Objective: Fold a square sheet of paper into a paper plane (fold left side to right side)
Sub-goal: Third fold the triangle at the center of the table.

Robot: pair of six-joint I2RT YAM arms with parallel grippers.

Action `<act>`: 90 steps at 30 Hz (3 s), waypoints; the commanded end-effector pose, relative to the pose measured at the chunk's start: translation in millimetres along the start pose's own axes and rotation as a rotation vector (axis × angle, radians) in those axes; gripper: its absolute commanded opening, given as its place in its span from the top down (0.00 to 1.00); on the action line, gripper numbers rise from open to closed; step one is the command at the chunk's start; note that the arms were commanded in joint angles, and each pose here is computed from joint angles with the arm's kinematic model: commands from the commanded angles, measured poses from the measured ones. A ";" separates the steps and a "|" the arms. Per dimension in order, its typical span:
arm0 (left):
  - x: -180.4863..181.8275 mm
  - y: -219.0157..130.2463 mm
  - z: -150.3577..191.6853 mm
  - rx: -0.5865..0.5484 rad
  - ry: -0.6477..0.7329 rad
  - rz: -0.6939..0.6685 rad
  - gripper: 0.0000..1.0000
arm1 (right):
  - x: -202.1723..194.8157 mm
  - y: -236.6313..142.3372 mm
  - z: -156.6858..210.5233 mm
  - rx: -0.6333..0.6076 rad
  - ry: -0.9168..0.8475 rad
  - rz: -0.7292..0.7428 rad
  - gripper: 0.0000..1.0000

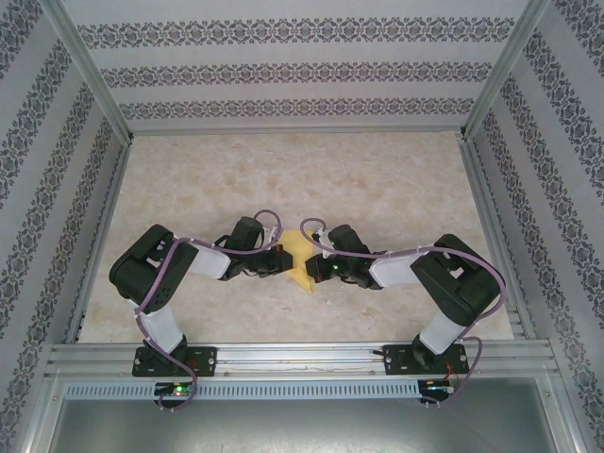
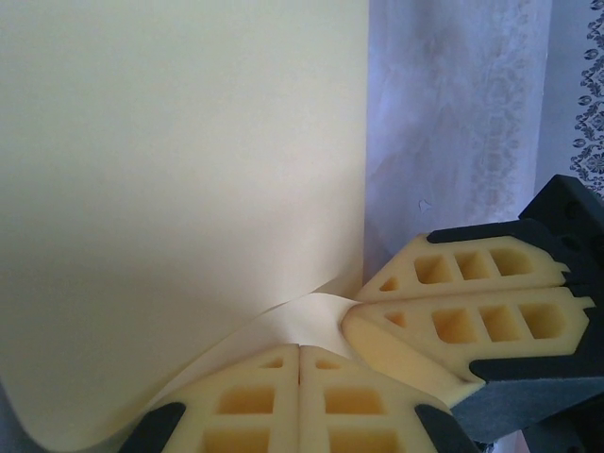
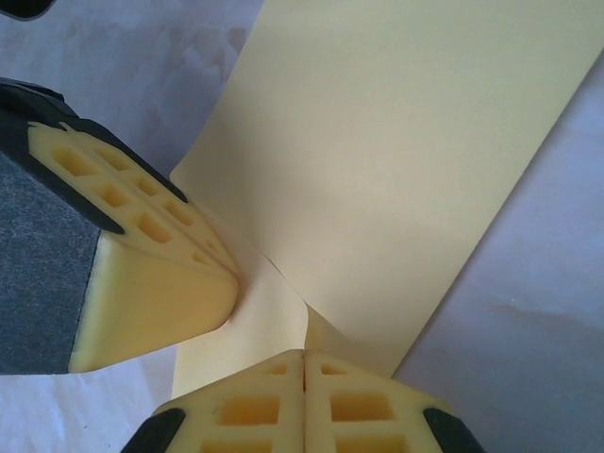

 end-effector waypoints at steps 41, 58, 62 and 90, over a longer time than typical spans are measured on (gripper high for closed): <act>36.1 1.3 22.7 0.020 -0.076 -0.190 1.00 | 51.2 -24.7 13.7 0.191 0.180 -0.201 0.98; 36.7 2.3 22.7 0.028 -0.074 -0.195 1.00 | 31.5 -13.7 28.1 0.243 0.233 -0.110 1.00; 36.4 2.2 22.7 0.028 -0.073 -0.195 1.00 | 28.8 -13.0 29.6 0.245 0.241 -0.098 1.00; 39.7 0.4 24.6 0.029 -0.081 -0.221 1.00 | 16.8 -8.0 40.7 0.291 0.282 -0.070 1.00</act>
Point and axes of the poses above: each hand's point on the last joint's axis, 136 mm out from that joint toward the fingers, its own y axis out along the fingers, its own x axis along the line the jaws close on, z = x × y, the point moved 7 cm from there along -y, back along the fingers, and after that the axes turned 2 degrees about y, right-handed, at the moved point
